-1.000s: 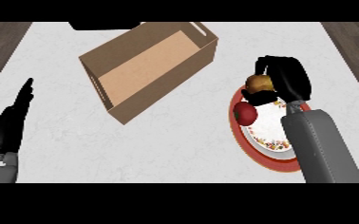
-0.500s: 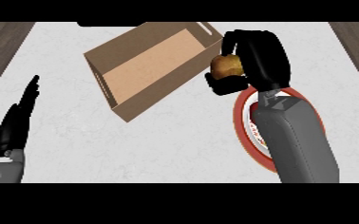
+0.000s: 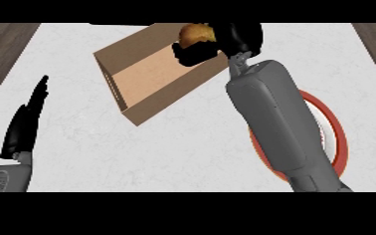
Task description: Pick the pear from the plate and place it in the cardboard box
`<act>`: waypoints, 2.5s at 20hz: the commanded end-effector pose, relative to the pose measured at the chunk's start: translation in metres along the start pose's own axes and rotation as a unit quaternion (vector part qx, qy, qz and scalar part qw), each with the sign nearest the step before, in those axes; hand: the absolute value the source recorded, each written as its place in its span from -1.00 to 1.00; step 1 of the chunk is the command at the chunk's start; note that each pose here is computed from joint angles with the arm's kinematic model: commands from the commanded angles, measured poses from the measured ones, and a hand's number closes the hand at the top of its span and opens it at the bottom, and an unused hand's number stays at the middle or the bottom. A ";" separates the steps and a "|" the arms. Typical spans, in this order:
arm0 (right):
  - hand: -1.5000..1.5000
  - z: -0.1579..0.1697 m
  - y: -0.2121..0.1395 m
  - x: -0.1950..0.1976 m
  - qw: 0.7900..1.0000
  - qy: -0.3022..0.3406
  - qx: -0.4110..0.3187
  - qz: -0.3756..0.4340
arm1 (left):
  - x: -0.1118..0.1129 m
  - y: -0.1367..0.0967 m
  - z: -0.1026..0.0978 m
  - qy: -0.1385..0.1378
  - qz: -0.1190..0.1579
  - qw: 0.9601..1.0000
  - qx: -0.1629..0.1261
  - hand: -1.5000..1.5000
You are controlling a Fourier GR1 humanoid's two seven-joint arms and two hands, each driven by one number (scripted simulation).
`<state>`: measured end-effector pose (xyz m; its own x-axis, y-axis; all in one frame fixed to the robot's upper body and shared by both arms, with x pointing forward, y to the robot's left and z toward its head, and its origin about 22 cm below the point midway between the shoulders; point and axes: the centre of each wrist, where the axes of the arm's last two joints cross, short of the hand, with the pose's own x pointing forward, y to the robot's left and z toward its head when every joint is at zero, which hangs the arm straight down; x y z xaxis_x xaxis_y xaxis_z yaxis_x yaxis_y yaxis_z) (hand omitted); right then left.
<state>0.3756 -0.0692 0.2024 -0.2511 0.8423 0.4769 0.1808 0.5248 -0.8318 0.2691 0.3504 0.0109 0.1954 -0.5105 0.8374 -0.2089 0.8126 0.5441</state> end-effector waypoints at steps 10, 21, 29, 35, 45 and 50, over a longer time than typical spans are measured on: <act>1.00 -0.064 0.037 0.007 0.996 0.055 0.027 -0.066 | 0.019 0.000 -0.015 -0.012 0.001 1.000 -0.013 0.00; -1.00 -0.067 0.061 -0.018 0.980 0.177 0.043 -0.084 | 0.035 -0.011 -0.016 -0.035 0.001 0.999 -0.035 0.00; -1.00 -0.064 0.069 -0.029 0.981 0.151 0.017 -0.120 | 0.044 -0.019 -0.026 -0.043 0.010 0.998 -0.039 0.00; -1.00 -0.071 0.056 -0.018 0.976 0.116 -0.070 -0.173 | 0.041 -0.015 -0.025 -0.034 0.005 0.999 -0.036 0.00; -1.00 -0.062 0.056 -0.069 0.940 0.095 -0.142 -0.294 | 0.014 -0.004 -0.008 -0.005 0.003 1.000 -0.007 0.00; -1.00 -0.061 0.033 -0.112 0.938 0.119 -0.146 -0.292 | -0.009 0.005 0.001 0.006 0.000 1.000 0.001 0.00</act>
<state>0.4663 -0.1080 0.1452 -0.1884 0.4014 0.8963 0.3199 0.8880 -0.3304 0.2766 0.3457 0.0129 0.1850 -0.5113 0.8393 -0.1978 0.8172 0.5414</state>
